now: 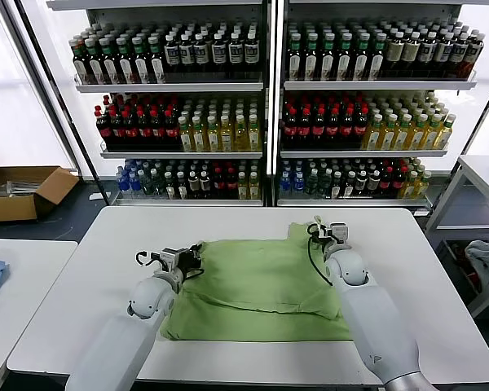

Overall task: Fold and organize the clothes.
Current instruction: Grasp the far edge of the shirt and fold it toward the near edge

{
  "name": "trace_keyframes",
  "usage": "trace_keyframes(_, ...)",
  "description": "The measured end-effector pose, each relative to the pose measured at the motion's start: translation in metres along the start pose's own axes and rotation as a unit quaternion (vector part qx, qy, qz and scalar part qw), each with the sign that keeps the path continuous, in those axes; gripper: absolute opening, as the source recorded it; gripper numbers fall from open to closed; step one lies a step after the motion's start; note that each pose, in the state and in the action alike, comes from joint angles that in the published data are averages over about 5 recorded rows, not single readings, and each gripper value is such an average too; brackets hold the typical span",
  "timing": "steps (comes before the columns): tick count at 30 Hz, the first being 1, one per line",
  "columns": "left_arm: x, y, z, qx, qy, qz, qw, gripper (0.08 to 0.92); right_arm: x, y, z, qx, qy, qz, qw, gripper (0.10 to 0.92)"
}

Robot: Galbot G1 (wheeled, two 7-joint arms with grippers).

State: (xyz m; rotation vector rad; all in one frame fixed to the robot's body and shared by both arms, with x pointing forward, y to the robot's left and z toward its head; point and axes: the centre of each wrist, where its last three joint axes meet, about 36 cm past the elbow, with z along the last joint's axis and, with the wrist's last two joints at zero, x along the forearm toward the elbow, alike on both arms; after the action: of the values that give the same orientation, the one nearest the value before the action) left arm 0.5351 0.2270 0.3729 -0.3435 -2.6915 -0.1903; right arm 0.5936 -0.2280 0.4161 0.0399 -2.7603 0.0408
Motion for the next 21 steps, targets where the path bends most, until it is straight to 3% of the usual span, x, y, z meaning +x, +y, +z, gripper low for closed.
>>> trace_keyframes(7,0.013,-0.004,-0.004,-0.003,-0.039,-0.003,0.999,0.091,0.027,0.002,-0.008,-0.003,-0.03,-0.001,1.0,0.106)
trace_keyframes(21,0.057,-0.011,0.001,-0.011,-0.074,-0.005,0.997,0.091,0.097,0.002,0.013,-0.008,-0.033,0.043,0.998,0.106)
